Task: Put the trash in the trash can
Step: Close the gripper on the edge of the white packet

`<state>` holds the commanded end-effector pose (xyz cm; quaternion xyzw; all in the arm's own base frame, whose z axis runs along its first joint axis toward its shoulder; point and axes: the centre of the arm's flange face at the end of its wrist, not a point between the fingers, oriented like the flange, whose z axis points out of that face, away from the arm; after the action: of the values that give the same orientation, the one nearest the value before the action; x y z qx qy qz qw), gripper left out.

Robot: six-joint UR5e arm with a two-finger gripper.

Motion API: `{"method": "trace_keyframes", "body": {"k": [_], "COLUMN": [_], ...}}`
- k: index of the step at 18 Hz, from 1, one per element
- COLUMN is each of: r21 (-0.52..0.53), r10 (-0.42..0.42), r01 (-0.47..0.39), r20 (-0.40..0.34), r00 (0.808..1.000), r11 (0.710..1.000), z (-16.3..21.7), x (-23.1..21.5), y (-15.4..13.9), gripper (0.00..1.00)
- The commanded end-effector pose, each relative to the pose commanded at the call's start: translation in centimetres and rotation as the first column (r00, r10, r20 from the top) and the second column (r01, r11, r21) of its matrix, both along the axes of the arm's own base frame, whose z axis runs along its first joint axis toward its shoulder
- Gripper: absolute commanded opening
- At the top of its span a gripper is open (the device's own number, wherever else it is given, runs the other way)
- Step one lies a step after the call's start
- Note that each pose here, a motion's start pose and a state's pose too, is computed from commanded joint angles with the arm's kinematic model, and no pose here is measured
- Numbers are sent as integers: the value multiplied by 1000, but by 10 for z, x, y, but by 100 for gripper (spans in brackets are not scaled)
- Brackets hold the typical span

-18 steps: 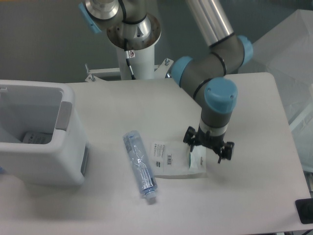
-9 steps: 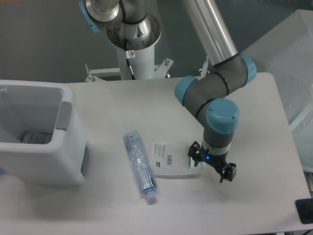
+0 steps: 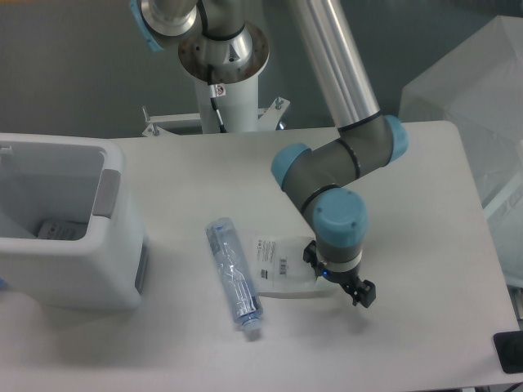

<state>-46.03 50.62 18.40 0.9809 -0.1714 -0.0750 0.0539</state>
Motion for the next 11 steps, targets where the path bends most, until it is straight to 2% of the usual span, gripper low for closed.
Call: {"method": "trace_keyframes", "body": {"k": [5,7,9,11], "r21": [-12,-10,-16,-18], "r10": [-19,-19,-16,-16], "r01": [19,19,16,16], "r20": [-2,-4,4,6], "r00": [1000,1000,1000,1000], "r11": [1000,1000,1000,1000], "z": [-2,0,1,5], "x": [11,12,14,17], "y": [8,9,7,5], "gripper": [49,41,26,6]}}
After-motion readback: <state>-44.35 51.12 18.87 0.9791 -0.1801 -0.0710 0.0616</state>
